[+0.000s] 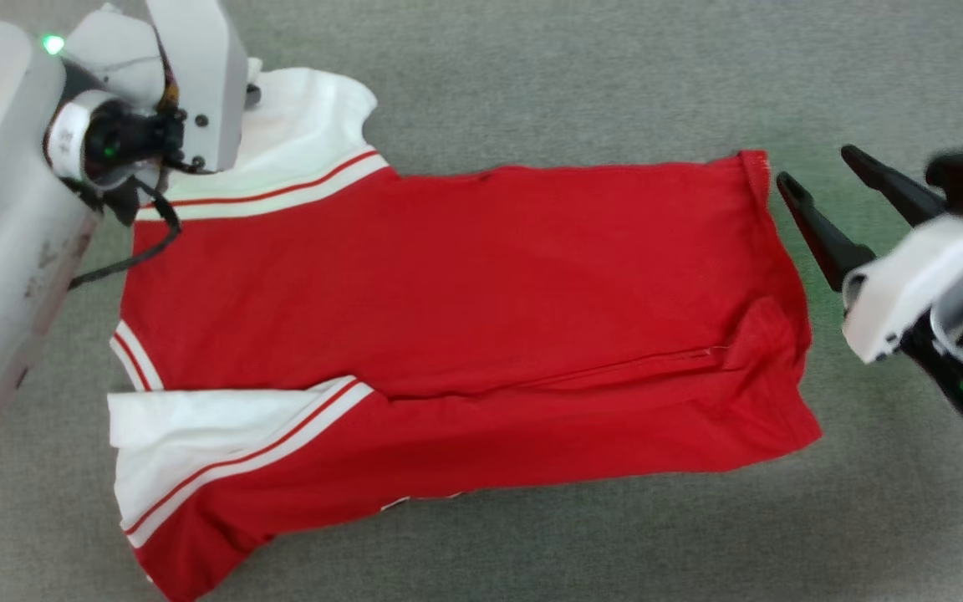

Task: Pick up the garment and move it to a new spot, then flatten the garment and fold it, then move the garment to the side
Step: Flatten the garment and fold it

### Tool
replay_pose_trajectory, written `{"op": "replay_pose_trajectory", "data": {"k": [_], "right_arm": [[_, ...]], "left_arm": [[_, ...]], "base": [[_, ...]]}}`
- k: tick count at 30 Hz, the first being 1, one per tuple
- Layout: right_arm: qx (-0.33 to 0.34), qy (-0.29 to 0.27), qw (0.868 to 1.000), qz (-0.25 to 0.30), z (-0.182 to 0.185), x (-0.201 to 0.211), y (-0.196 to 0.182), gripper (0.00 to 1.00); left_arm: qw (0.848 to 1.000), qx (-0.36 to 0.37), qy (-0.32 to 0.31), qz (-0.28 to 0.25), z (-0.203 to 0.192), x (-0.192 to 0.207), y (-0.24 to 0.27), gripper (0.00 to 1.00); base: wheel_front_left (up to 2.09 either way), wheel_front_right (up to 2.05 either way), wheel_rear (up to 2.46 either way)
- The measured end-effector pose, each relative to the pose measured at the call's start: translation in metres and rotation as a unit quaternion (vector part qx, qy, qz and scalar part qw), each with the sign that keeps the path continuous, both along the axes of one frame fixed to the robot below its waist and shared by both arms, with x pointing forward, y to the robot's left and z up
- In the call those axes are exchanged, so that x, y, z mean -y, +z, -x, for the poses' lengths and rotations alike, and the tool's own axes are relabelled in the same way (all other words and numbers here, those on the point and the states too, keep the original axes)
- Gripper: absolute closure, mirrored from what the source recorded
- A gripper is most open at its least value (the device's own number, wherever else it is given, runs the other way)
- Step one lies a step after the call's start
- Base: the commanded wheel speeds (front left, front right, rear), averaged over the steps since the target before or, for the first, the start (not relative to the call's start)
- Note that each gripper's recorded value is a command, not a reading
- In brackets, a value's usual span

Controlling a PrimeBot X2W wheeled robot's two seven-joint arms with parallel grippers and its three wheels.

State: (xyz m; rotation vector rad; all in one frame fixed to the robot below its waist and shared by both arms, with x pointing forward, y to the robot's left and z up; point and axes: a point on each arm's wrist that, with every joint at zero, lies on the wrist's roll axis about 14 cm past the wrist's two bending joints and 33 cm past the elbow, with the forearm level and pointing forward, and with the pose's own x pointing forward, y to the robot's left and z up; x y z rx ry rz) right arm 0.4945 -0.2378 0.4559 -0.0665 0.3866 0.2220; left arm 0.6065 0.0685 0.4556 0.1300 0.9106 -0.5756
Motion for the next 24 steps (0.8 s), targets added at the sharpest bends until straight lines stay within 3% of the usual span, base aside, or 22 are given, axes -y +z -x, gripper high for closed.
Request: {"op": "replay_pose_trajectory", "data": {"k": [5,11,18,19,21,24], "right_arm": [[-0.112,0.022,0.993,0.0,-0.012,-0.015,-0.028,0.0],[-0.238,0.016,0.971,0.017,-0.012,-0.008,-0.056,0.0],[-0.309,0.003,0.951,0.006,-0.02,-0.009,-0.062,0.0],[-0.317,0.003,0.948,0.002,-0.021,-0.011,-0.062,0.13],[-0.329,0.004,0.944,0.006,-0.023,-0.012,-0.062,1.0],[-0.333,0.009,0.943,0.004,-0.027,-0.017,-0.058,1.0]], "left_arm": [[1.0,-0.004,-0.001,0.002,-0.001,0.0,-0.007,1.0],[1.0,-0.005,0.003,0.007,-0.005,0.0,-0.014,1.0],[1.0,-0.011,0.007,0.011,-0.008,-0.001,-0.021,1.0],[1.0,-0.01,0.008,0.011,-0.008,-0.001,-0.021,1.0],[1.0,-0.01,0.009,0.012,-0.009,-0.001,-0.022,1.0],[1.0,-0.009,0.013,0.014,-0.009,-0.002,-0.023,1.0]], "base": [[0.0,0.0,0.0],[0.0,0.0,0.0],[0.0,0.0,0.0],[0.0,0.0,0.0],[0.0,0.0,0.0],[0.0,0.0,0.0]]}}
